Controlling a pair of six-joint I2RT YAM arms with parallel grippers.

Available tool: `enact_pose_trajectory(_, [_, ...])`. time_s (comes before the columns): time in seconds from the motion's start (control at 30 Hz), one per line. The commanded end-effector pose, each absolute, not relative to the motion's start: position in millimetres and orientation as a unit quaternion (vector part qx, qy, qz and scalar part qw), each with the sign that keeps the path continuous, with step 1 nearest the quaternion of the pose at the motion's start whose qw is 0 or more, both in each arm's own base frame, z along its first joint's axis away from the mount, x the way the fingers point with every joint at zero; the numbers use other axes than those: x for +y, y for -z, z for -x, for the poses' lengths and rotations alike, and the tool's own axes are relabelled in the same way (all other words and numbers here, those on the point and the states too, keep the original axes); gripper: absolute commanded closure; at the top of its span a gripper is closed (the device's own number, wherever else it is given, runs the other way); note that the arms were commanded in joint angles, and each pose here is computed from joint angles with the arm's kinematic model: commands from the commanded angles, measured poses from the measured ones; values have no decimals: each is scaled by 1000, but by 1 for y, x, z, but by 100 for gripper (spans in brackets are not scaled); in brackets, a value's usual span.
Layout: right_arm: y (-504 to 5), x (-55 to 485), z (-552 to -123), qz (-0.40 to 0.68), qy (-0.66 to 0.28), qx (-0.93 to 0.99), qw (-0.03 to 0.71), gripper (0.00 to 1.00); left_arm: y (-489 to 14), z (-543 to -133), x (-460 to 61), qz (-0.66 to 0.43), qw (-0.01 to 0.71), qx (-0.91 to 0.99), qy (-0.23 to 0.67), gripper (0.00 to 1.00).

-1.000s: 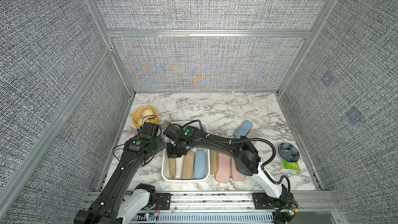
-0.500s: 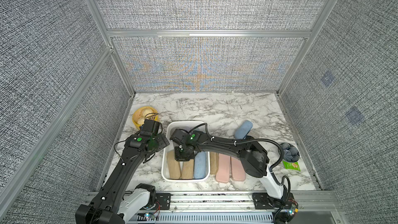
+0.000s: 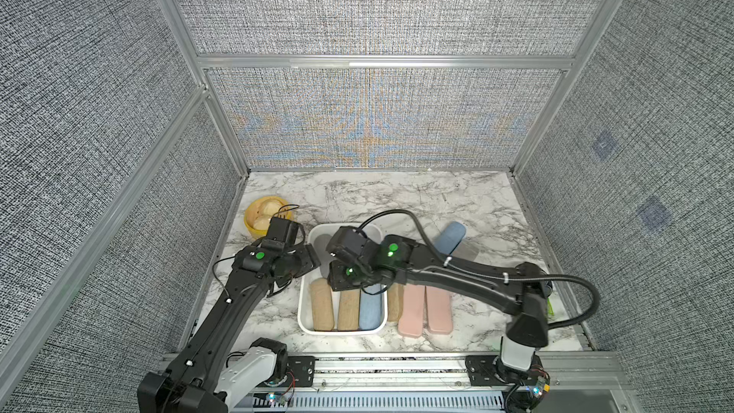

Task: Put the glasses cases into the storage boxes
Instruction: Adjust the glasses case in the storage box, then pick up the glasses case at the center of the board.

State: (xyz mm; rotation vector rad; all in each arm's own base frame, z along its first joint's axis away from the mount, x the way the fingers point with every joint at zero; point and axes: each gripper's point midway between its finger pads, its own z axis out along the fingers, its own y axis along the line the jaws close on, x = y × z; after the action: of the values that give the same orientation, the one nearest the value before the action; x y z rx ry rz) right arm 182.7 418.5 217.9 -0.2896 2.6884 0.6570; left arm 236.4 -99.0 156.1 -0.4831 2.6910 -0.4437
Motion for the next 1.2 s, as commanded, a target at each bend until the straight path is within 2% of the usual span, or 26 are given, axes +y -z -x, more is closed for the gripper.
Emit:
enact_pose_trajectory(0.0, [-216, 321, -201, 36, -65, 966, 249, 42, -175, -252, -141, 124, 200, 949, 212, 14])
enact_pose_trajectory(0.07, [-216, 281, -199, 15, -18, 967, 254, 37, -178, -259, -169, 96, 195, 949, 230, 12])
enact_pose_trajectory(0.17, [-214, 229, -195, -31, 41, 968, 247, 37, -178, -265, -210, 62, 178, 950, 249, 12])
enact_pose_trajectory(0.4, [-193, 149, -191, -98, 99, 971, 197, 34, -171, -269, -286, -13, 142, 956, 254, 14])
enact_pose_trajectory(0.5, [-181, 124, -195, -131, 98, 970, 179, 28, -166, -273, -306, -40, 129, 961, 240, 15])
enact_pose_trajectory(0.57, [-172, 115, -202, -147, 80, 971, 168, 17, -164, -276, -312, -46, 128, 962, 237, 16])
enact_pose_trajectory(0.7, [-145, 104, -227, -178, 49, 971, 149, 1, -169, -279, -308, -54, 145, 962, 226, 17])
enact_pose_trajectory(0.97, [-92, 99, -273, -167, 53, 978, 116, 1, -183, -283, -252, -41, 186, 973, 133, 14])
enact_pose_trajectory(1.17, [-61, 90, -289, -185, 69, 976, 89, 1, -182, -276, -208, -4, 198, 971, 134, 13])
